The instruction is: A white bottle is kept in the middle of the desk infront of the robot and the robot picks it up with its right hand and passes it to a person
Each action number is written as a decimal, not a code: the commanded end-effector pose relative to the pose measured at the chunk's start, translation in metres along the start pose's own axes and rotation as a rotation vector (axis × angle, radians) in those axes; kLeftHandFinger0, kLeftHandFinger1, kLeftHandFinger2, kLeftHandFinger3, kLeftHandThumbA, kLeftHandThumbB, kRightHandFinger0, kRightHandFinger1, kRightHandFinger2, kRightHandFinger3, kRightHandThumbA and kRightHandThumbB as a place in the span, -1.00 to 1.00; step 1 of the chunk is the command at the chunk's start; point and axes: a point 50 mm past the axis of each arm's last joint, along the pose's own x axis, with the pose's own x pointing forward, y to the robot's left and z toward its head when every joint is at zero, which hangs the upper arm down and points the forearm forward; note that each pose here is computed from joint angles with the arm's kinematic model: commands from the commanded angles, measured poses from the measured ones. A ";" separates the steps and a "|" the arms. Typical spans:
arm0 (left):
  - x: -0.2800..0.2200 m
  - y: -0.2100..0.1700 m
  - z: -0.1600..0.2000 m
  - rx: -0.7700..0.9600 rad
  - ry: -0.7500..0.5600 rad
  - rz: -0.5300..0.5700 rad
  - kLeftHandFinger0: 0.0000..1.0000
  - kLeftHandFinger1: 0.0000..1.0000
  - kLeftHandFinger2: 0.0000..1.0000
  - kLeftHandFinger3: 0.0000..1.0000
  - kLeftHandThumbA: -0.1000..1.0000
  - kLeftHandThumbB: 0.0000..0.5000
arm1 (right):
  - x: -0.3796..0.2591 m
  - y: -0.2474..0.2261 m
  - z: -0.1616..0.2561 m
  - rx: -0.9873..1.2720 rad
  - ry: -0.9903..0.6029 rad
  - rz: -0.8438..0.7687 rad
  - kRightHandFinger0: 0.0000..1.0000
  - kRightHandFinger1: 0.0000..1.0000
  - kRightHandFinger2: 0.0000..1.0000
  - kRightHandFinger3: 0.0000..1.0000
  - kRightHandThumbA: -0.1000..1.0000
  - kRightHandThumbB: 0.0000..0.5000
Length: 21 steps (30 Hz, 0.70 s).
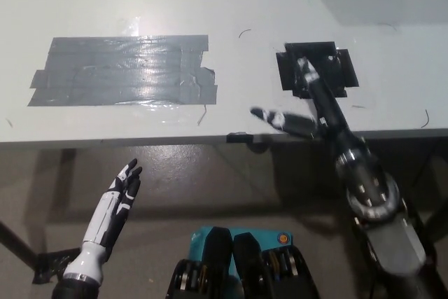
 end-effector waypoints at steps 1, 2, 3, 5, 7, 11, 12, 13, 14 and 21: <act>0.047 0.011 0.040 0.017 -0.153 0.019 1.00 1.00 1.00 1.00 0.94 -0.53 | -0.105 -0.056 0.116 0.092 -0.416 -0.056 1.00 1.00 1.00 1.00 1.00 0.70; 0.047 0.010 0.041 0.017 -0.152 0.019 1.00 1.00 1.00 1.00 0.94 -0.48 | -0.107 -0.056 0.114 0.091 -0.413 -0.061 1.00 1.00 1.00 1.00 1.00 0.68; 0.047 0.010 0.041 0.017 -0.150 0.017 1.00 1.00 1.00 1.00 0.95 -0.42 | -0.110 -0.056 0.111 0.092 -0.410 -0.066 1.00 1.00 1.00 1.00 1.00 0.62; 0.047 0.010 0.043 0.020 -0.152 0.014 1.00 1.00 1.00 1.00 0.95 -0.47 | -0.118 -0.055 0.098 0.113 -0.385 -0.087 1.00 1.00 1.00 1.00 0.97 0.61; 0.047 0.009 0.043 0.019 -0.148 0.014 1.00 1.00 1.00 1.00 0.95 -0.42 | -0.122 -0.053 0.089 0.136 -0.352 -0.095 1.00 1.00 1.00 1.00 0.96 0.48; 0.047 0.008 0.042 0.020 -0.143 0.010 1.00 1.00 1.00 1.00 0.94 -0.43 | -0.121 -0.046 0.062 0.214 -0.266 -0.092 1.00 1.00 1.00 1.00 0.90 0.39; 0.046 0.007 0.041 0.019 -0.140 0.009 1.00 1.00 1.00 1.00 0.94 -0.43 | -0.120 -0.043 0.053 0.232 -0.230 -0.087 1.00 1.00 1.00 1.00 0.86 0.31; 0.045 0.007 0.040 0.017 -0.137 0.008 1.00 1.00 1.00 1.00 0.94 -0.43 | -0.119 -0.041 0.046 0.244 -0.203 -0.082 1.00 1.00 1.00 1.00 0.85 0.30; 0.044 0.007 0.039 0.017 -0.135 0.006 1.00 1.00 1.00 1.00 0.94 -0.43 | -0.118 -0.039 0.035 0.246 -0.168 -0.080 1.00 1.00 1.00 1.00 0.81 0.15; 0.038 0.006 0.034 0.018 -0.125 -0.004 1.00 1.00 1.00 1.00 0.92 -0.49 | -0.117 -0.026 -0.022 0.240 -0.011 -0.057 1.00 1.00 1.00 1.00 0.85 0.10</act>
